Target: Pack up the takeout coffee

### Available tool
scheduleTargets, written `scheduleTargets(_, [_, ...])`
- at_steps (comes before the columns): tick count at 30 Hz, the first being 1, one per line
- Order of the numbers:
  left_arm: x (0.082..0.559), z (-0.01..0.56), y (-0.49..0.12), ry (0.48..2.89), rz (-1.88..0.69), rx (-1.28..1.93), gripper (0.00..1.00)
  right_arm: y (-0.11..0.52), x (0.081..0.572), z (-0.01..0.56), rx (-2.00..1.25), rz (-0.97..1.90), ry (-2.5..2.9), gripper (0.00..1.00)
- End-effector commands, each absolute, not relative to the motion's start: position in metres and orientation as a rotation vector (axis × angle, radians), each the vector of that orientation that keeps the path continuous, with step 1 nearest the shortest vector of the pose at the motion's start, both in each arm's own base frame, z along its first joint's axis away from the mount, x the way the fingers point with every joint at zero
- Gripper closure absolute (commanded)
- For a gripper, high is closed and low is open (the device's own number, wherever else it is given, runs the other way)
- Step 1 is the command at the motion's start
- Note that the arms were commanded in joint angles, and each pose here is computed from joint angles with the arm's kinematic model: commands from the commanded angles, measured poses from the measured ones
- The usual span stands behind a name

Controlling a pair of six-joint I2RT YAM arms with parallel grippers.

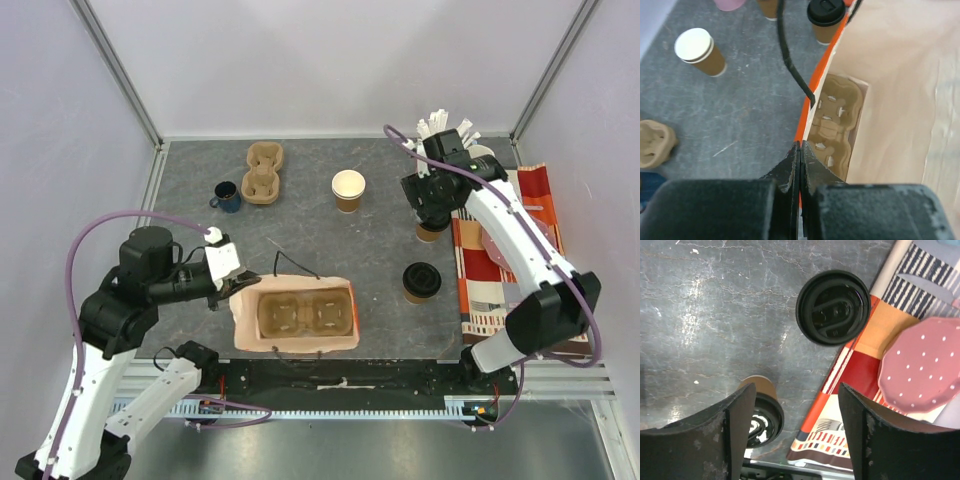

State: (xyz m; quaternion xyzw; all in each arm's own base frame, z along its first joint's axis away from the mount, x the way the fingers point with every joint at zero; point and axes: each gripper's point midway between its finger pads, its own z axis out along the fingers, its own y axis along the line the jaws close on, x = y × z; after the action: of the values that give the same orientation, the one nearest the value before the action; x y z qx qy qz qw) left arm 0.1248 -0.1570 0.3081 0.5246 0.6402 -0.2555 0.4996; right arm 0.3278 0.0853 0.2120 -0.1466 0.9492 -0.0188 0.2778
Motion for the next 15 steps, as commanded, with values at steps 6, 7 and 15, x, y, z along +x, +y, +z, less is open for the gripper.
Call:
scheduleTargets(6, [0.113,0.304,-0.172,1.638,-0.825,1.202,0.98,0.073,0.363,0.201,-0.765,-0.058,2.491,0.34])
scheduleTargets(7, [0.112,0.303,-0.172,1.638,-0.826,1.204,0.98,0.068,0.365,0.198,-0.759,-0.082,2.495,0.34])
scheduleTargets(15, [0.113,0.297,-0.171,1.662,-0.825,1.203,0.98,0.083,0.389,0.176,-0.813,-0.013,2.475,0.38])
